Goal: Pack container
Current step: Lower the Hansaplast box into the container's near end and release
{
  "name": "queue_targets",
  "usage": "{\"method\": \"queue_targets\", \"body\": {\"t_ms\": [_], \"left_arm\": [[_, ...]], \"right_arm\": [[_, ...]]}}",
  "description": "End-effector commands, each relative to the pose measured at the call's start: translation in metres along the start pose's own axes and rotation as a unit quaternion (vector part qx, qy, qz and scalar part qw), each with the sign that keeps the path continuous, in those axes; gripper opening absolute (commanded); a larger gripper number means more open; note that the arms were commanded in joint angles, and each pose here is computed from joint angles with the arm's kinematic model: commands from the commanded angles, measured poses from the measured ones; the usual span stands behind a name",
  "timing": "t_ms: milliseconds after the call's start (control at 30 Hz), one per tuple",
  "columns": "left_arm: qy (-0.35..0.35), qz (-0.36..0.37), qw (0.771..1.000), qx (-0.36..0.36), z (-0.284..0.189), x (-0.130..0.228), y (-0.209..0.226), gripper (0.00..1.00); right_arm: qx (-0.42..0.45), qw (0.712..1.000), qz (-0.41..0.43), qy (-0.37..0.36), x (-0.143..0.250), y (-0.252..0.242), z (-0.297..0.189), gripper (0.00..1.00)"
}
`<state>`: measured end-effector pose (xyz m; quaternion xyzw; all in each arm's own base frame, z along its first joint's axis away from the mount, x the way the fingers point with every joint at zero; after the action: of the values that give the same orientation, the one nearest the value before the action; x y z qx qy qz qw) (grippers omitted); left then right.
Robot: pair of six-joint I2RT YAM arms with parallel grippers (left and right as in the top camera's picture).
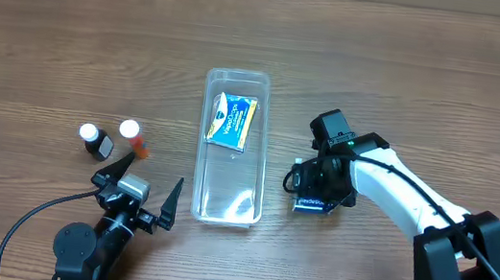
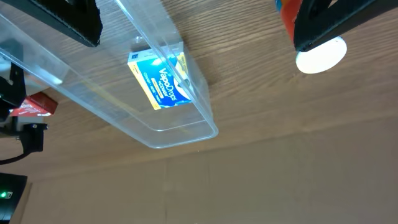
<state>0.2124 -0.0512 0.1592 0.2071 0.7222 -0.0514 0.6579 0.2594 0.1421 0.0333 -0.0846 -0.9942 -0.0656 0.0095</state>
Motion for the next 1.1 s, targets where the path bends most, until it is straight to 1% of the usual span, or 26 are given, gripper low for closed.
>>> {"method": "queue_targets", "body": {"t_ms": [0,133,267,400,467,633,767,833,900,1067], "left_arm": [[-0.006,-0.005,1.0,0.006,0.0,-0.002,-0.002,1.0],[-0.006,-0.005,1.0,0.006,0.0,-0.002,-0.002,1.0],[-0.006,-0.005,1.0,0.006,0.0,-0.002,-0.002,1.0],[-0.006,-0.005,1.0,0.006,0.0,-0.002,-0.002,1.0],[-0.006,-0.005,1.0,0.006,0.0,-0.002,-0.002,1.0],[-0.006,-0.005,1.0,0.006,0.0,-0.002,-0.002,1.0],[-0.006,-0.005,1.0,0.006,0.0,-0.002,-0.002,1.0],[-0.006,-0.005,1.0,0.006,0.0,-0.002,-0.002,1.0],[-0.006,-0.005,1.0,0.006,0.0,-0.002,-0.002,1.0],[-0.006,-0.005,1.0,0.006,0.0,-0.002,-0.002,1.0]], "right_arm": [[0.016,0.999,0.018,-0.023,-0.01,-0.004,-0.005,0.66],[0.035,0.998,0.017,-0.048,-0.027,0.001,-0.036,0.66],[0.029,0.996,0.011,-0.088,-0.042,0.017,-0.094,0.66],[0.001,0.992,-0.012,-0.124,-0.039,0.04,-0.144,0.66],[-0.013,0.991,-0.022,-0.134,-0.031,0.052,-0.154,0.66],[-0.03,0.99,-0.05,-0.128,0.0,0.089,-0.15,0.66],[-0.067,0.983,-0.106,-0.135,0.029,0.142,-0.138,0.66],[-0.078,0.982,-0.1,-0.137,0.037,0.16,-0.13,0.66],[-0.073,0.983,-0.086,-0.141,0.04,0.171,-0.116,0.66],[-0.032,0.988,-0.062,-0.138,0.026,0.176,-0.07,0.66]]}}
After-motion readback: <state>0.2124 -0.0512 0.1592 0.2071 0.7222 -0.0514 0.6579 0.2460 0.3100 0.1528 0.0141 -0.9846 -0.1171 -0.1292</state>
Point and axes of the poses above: each gripper's point midway between its finger pads, its own z axis out along the fingers, its own y axis along the line the jaws close on, x = y × z, the point moved 2 cm from there along -z, back along the fingers, and after that the axes turned 10 degrees about z, right-handed, at the moved point
